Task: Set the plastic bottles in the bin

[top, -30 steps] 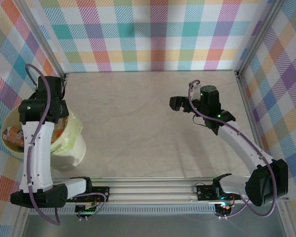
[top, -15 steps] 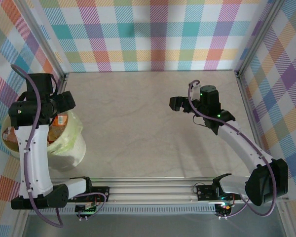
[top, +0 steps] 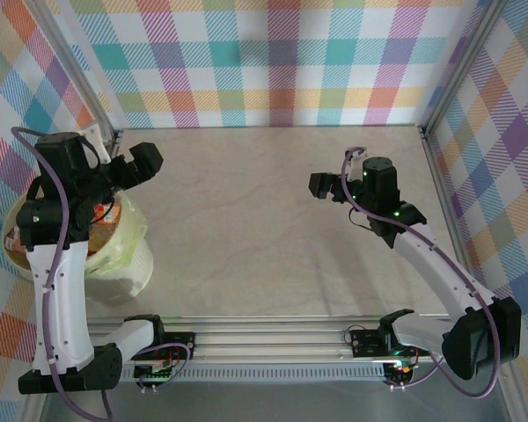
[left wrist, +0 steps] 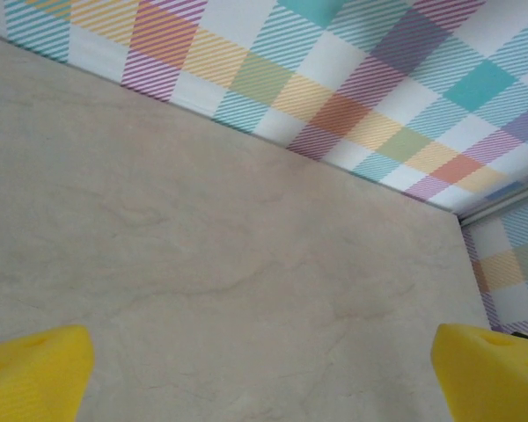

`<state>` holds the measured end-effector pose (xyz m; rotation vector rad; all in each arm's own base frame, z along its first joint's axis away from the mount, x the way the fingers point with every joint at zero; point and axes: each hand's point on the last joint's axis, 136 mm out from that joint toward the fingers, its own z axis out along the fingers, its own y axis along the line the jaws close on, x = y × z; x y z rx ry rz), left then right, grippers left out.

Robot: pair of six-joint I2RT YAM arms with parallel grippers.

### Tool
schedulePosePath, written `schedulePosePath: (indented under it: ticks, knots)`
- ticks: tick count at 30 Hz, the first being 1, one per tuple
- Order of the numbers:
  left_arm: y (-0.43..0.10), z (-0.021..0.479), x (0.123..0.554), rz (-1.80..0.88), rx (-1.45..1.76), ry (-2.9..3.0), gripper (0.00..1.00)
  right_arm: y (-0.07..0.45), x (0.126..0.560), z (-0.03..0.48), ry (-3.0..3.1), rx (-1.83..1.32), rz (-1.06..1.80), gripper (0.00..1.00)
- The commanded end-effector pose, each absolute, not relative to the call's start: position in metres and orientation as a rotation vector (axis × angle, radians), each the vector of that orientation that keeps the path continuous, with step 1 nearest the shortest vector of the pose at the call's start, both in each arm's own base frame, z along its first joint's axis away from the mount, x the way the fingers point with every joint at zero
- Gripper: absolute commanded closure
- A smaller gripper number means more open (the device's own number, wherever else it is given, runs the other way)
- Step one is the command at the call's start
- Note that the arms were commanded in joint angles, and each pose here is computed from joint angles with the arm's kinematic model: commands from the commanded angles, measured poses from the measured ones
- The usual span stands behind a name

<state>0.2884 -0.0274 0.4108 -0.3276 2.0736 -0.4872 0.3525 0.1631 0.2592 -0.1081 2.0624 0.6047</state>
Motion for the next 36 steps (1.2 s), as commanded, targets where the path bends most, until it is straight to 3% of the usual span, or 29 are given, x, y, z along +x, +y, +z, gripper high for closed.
schedulePosePath:
  ticks: [1,6,13,21,30,36]
  knots:
    - [-0.008,0.395,0.299,-0.380,-0.443,2.095,0.01,0.155,0.353,0.261,2.046,-0.095,0.566,0.00]
    - [0.036,0.358,0.294,-0.112,-0.654,2.147,0.00,0.155,0.354,0.263,2.040,-0.093,0.563,0.00]
    - [0.042,0.318,0.300,-0.141,-0.747,2.229,0.00,0.155,0.354,0.260,2.049,-0.102,0.558,0.00]
    - [0.035,0.363,0.293,-0.208,-0.685,2.125,0.00,0.153,0.353,0.259,2.052,-0.106,0.546,0.00]
    - [-0.049,0.443,0.289,-0.761,-0.312,1.855,0.00,0.143,0.355,0.264,2.013,-0.036,0.513,0.00]
    - [-0.114,0.440,0.293,-0.932,-0.051,1.803,0.00,0.116,0.357,0.263,1.954,0.051,0.384,0.00]
